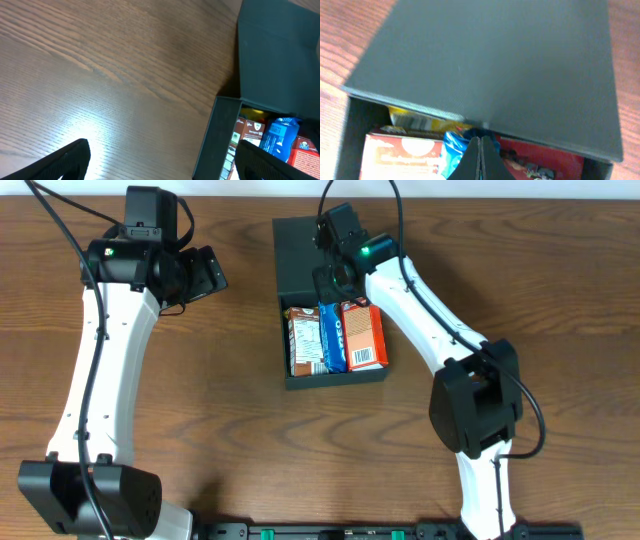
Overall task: Pack container
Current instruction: 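Press the Oreo pack down into the box with the right gripper, then move the right gripper to the blue Eclipse mints tin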
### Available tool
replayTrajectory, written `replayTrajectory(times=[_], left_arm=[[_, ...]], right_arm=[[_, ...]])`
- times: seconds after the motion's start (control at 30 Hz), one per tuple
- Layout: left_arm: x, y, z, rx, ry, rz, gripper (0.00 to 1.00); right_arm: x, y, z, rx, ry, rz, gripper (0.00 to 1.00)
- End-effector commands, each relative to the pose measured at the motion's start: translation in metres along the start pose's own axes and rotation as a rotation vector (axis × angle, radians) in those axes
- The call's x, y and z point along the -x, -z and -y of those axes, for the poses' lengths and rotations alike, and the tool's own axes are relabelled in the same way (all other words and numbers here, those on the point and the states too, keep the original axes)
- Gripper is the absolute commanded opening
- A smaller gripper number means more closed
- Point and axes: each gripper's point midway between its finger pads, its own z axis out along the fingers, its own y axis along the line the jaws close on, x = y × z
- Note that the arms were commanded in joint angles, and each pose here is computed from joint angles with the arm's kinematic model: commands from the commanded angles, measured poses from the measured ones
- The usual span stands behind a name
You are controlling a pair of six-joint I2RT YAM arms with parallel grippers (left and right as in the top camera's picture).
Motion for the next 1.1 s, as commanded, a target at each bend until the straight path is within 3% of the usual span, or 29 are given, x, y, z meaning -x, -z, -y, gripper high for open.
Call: replayTrajectory(times=[0.0,0.83,0.93,1.07], left_arm=[[0.007,0.007,-0.003,0.011,0.004,0.028,0.93],[0.009,0.007,-0.003,0.007,0.003,0.036,0.94],[0.009,0.007,-0.003,0.008,0.004,0.036,0.93],[0.009,0.007,-0.003,0.007,0.004,0.036,0.93]], right_arm=[[0.008,0.009,-0.009,0.033,0.015,0.021,0.02],[-0.007,-0.02,-0.015,0.051,0.039,-0.042,0.02],[0.006,-0.004,-0.013,0.054,0.034,-0.005,0.02],[0.033,0.054,0.006,0.007,0.068,0.083,0.01]])
